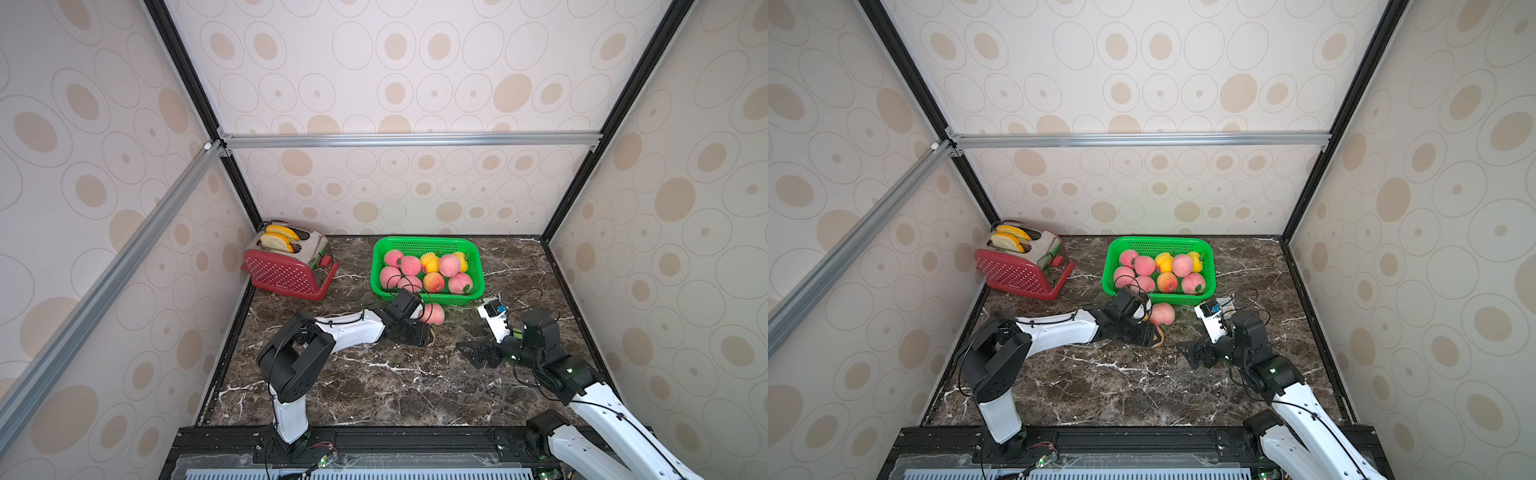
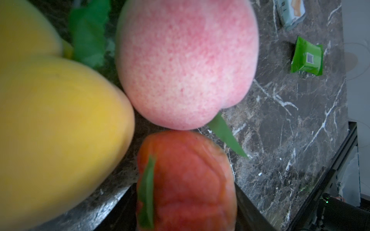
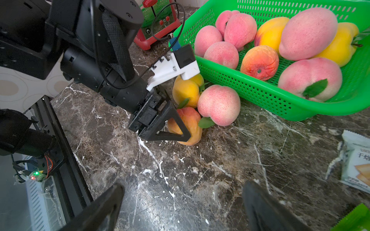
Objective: Put the peaches into the basket
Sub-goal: Pick up the peach from the center of the board.
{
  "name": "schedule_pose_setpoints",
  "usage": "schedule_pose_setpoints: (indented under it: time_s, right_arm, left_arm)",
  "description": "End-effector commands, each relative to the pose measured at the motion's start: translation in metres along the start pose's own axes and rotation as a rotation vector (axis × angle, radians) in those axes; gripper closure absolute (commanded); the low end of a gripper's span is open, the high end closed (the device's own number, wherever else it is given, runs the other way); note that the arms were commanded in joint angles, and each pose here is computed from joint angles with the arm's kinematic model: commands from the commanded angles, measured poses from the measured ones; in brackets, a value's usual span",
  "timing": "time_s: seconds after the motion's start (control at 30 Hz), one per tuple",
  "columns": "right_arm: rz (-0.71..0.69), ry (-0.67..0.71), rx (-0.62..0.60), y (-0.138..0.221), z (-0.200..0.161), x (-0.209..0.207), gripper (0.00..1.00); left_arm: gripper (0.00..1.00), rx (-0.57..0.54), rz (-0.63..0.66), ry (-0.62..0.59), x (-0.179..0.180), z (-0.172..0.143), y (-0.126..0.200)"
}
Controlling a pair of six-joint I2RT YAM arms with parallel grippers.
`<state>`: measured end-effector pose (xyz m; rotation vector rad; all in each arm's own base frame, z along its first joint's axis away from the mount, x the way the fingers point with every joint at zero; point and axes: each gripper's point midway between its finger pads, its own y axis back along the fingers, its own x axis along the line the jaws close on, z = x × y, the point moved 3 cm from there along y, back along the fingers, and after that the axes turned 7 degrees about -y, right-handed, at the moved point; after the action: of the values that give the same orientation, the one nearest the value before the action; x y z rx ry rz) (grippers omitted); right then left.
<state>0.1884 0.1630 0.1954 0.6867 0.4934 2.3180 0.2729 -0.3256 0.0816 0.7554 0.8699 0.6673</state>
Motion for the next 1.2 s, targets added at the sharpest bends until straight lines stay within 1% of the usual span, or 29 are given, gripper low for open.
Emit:
schedule_pose_setpoints:
  time_s: [0.0,0.2,0.3,0.47,0.7,0.8,0.9,0.97,1.1,1.17]
  right_arm:
    - [-0.018,0.002,0.013,0.001,-0.004,-0.002,0.03]
    - [-0.043,0.01,-0.054,0.012,0.011,0.0,0.02]
    - [-0.038,0.011,-0.053,0.013,0.014,0.002,0.02]
    - [-0.042,0.01,-0.062,0.015,0.016,0.002,0.01]
    - [-0.039,0.015,-0.047,0.018,0.01,0.003,0.01]
    - [-0.041,0.016,-0.05,0.02,0.009,0.004,0.0]
    - [-0.029,0.018,-0.056,0.02,0.009,0.005,0.0]
    - [-0.031,0.017,-0.056,0.02,0.009,0.005,0.0]
    - [-0.052,0.014,-0.067,0.021,0.011,0.002,0.0]
    - [-0.088,0.011,-0.076,0.023,0.012,-0.002,0.0]
  left_arm:
    - [0.38,-0.042,-0.015,-0.019,-0.019,0.01,0.022]
    - [0.38,-0.084,-0.023,-0.036,-0.032,0.021,0.049]
    - [0.38,-0.104,0.017,-0.091,-0.036,0.034,0.067]
    - [0.37,-0.105,0.092,-0.194,-0.041,0.06,0.084]
    - [0.36,-0.14,0.097,-0.231,-0.052,0.105,0.099]
    - [0.36,-0.157,0.102,-0.231,-0.05,0.126,0.108]
    - [0.36,-0.194,0.077,-0.189,-0.039,0.148,0.111]
    - [0.36,-0.209,0.086,-0.175,-0.029,0.162,0.111]
    - [0.36,-0.224,0.094,-0.186,-0.019,0.179,0.109]
    - [0.36,-0.227,0.095,-0.198,-0.016,0.186,0.104]
